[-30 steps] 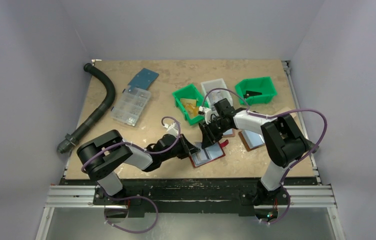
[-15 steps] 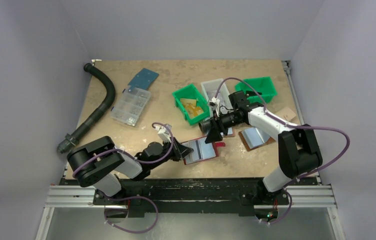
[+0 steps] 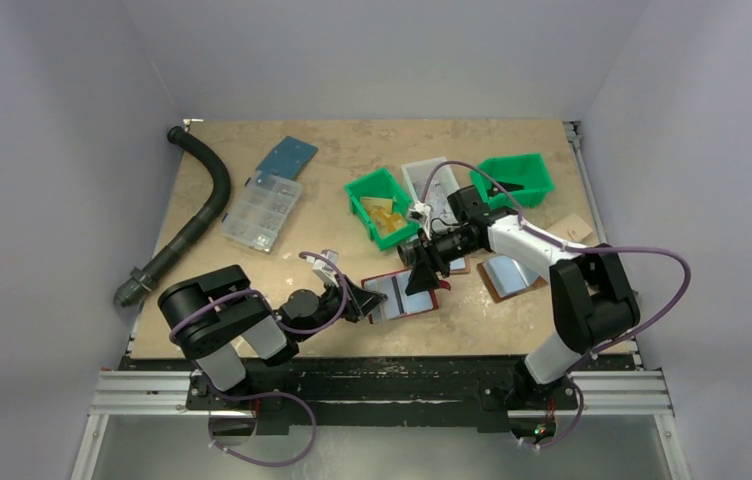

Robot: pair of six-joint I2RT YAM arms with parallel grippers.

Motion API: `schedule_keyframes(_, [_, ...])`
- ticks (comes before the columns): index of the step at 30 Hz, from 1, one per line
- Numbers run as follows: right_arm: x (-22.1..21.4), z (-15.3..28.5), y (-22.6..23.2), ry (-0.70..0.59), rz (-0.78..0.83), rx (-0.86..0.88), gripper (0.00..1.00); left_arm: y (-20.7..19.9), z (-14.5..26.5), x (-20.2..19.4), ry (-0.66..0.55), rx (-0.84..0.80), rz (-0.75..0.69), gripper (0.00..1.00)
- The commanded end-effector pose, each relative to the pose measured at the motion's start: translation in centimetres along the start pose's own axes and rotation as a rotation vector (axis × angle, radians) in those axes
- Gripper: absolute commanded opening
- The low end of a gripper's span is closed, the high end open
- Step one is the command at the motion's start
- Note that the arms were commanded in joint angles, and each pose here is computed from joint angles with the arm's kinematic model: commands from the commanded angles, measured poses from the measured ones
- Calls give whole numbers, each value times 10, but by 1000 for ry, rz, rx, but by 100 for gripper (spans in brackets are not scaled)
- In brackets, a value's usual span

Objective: Take the credit cards out of the card holder
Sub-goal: Remove the credit card from the card holder.

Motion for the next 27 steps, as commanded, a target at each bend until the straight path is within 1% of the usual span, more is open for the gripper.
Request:
schedule_keyframes(1, [7,-2,-10,-26,-11,-65,61,-37,1,41,-223,-213,11,0])
schedule_keyframes(3, [7,-3,-10,-23,-19,-58,62,-41,0,45,-235,-235,6,0])
schedule_keyframes(9, [8,-5,-3,-30,-29,33,62,-53,2,52,-255,-307,-2,0])
schedule_keyframes(13, [10,-3,13,-37,-11,169,61,-53,2,53,-257,-303,1,0])
schedule_keyframes(16, [8,0,19,-27,19,203,60,-51,3,53,-254,-283,4,0])
schedule_keyframes(19, [7,0,17,-22,11,176,58,-51,3,54,-253,-271,1,0])
schedule_keyframes(22, [9,-3,5,-33,-31,77,45,-53,4,56,-263,-276,2,0])
schedule_keyframes(23, [9,-3,1,-33,-39,41,43,-53,5,57,-266,-279,3,0])
schedule_keyframes(27, [12,-3,-2,-52,-43,-1,41,-54,8,59,-273,-277,2,0])
Point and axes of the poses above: each gripper's point midway between its finger pads, its own z axis back along the fingers, its own y axis along the line the jaws close on, x = y × z, the point moved 8 cm from there along z, back along the fingers, and after that the axes turned 13 degrees about -z, right-handed, at the moved point
